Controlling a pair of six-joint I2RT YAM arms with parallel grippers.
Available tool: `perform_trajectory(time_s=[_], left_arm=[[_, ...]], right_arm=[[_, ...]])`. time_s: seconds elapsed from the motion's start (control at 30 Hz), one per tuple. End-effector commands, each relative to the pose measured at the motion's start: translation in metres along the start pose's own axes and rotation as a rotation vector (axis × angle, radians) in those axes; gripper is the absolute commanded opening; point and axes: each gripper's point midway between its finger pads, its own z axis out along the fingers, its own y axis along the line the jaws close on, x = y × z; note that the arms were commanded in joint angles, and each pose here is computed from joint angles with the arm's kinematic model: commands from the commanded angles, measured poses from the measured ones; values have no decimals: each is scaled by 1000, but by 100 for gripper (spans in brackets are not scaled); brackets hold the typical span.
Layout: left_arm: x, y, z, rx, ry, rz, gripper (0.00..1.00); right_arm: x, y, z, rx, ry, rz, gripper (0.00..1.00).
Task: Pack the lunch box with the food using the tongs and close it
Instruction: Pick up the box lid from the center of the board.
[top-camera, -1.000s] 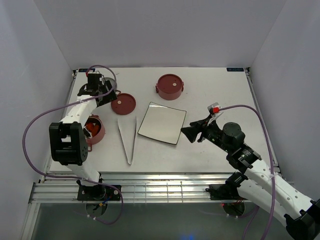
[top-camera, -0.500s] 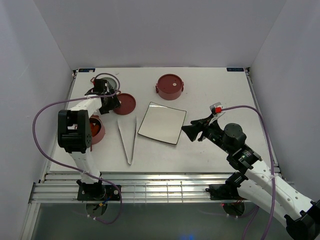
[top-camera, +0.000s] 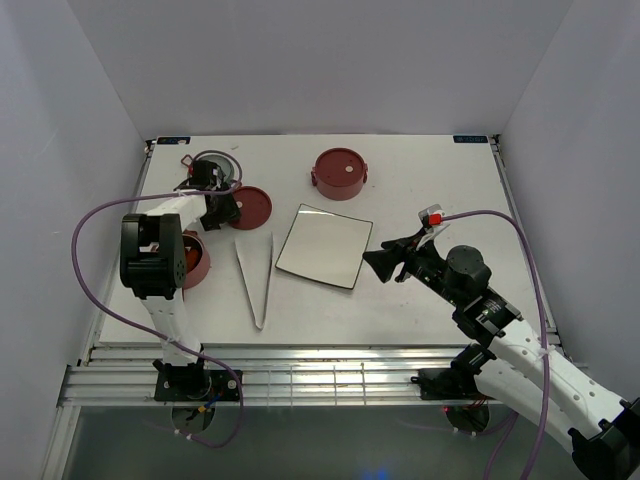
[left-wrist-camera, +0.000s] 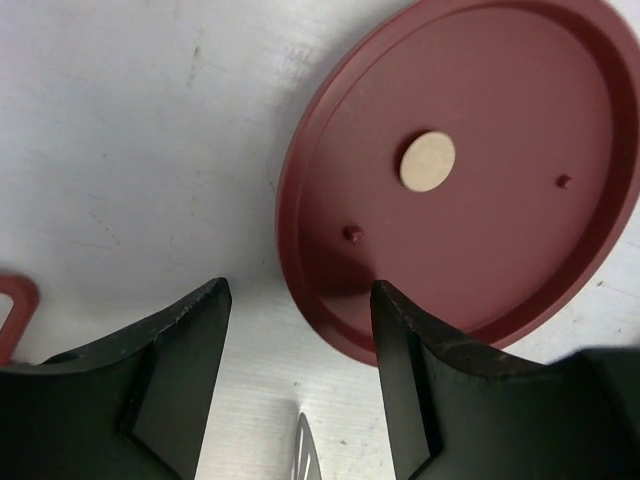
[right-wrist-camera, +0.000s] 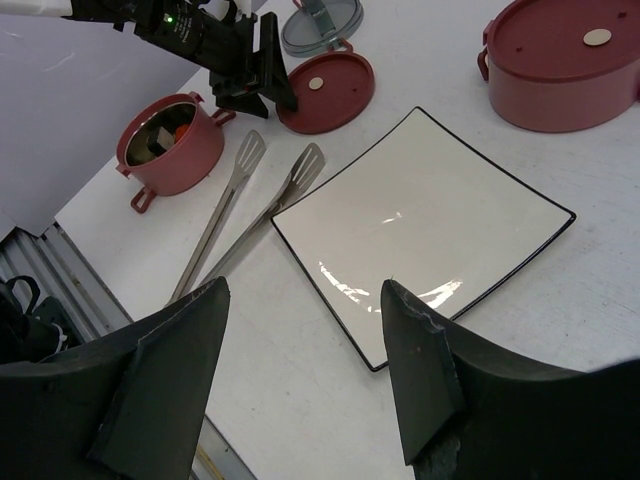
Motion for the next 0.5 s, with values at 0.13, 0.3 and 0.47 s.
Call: perform_trajectory(time_s=[0.13, 0.3, 0.47], left_arm=[[-19, -5, 3, -5, -47, -15, 65], [-18, -3, 6, -15, -50, -24, 47], [-23, -5, -4, -10, -67, -37, 22]], right_arm=[[-22, 6, 0, -12, -68, -21, 68], [-23, 6, 1, -11, -61, -24, 68], [-25, 4, -1, 1, -75, -28, 68]])
